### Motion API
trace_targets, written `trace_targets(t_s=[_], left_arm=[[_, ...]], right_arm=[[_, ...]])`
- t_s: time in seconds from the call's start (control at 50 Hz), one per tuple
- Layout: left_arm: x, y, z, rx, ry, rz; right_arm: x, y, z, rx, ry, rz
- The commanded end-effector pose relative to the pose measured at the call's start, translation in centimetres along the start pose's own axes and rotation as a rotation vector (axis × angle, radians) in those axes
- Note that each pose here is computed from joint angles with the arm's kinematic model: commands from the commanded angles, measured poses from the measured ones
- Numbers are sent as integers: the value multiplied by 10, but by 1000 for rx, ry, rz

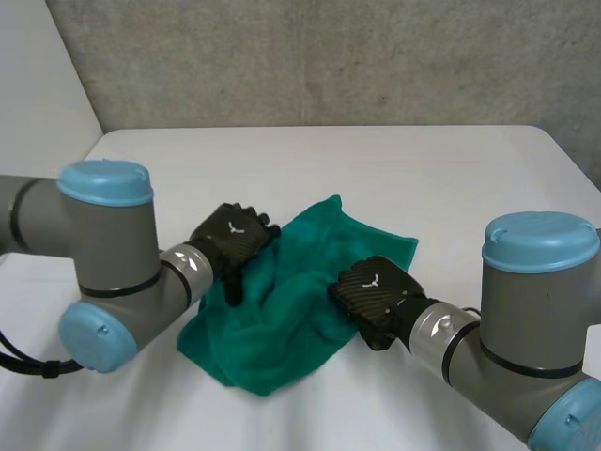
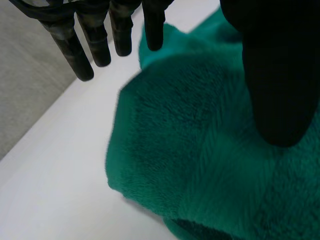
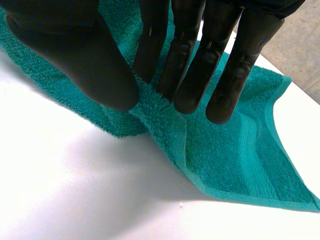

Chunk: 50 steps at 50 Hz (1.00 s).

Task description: Fold the towel.

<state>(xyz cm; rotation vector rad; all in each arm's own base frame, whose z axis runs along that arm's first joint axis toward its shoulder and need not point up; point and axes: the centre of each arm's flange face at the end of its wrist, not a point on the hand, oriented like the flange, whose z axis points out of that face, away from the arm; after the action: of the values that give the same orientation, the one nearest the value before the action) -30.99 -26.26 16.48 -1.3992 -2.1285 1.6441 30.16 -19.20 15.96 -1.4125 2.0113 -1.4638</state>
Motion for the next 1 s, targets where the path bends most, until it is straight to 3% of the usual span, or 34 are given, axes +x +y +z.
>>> trace_targets(t_s=[0.02,0.18,0.28,0.4,0.44,0.58,0.64,0.72,0.88,1.0], left_arm=[[7,16,13,-43,16,78],[-4,-4,4,4,-36,92],[-22,-36,-18,97,-147,72],[-35,-62,-44,181,-198,-4],[-40,-71,-54,213,-214,-28],[-54,-104,-87,333,-273,-33],[-59,-115,-97,372,-294,-29],[-64,-128,-112,426,-320,-33],[-75,-159,-147,571,-353,-123],[-82,-176,-168,689,-389,-147]], right_arm=[[-1,4,-1,-7,3,3],[13,3,2,10,51,23],[23,0,5,33,83,56],[51,-2,5,52,157,238],[74,-1,2,72,213,376],[113,6,-4,99,295,581],[114,8,-5,88,293,603],[97,15,-5,1,177,681],[81,26,9,-64,65,870],[61,23,26,-65,6,896]])
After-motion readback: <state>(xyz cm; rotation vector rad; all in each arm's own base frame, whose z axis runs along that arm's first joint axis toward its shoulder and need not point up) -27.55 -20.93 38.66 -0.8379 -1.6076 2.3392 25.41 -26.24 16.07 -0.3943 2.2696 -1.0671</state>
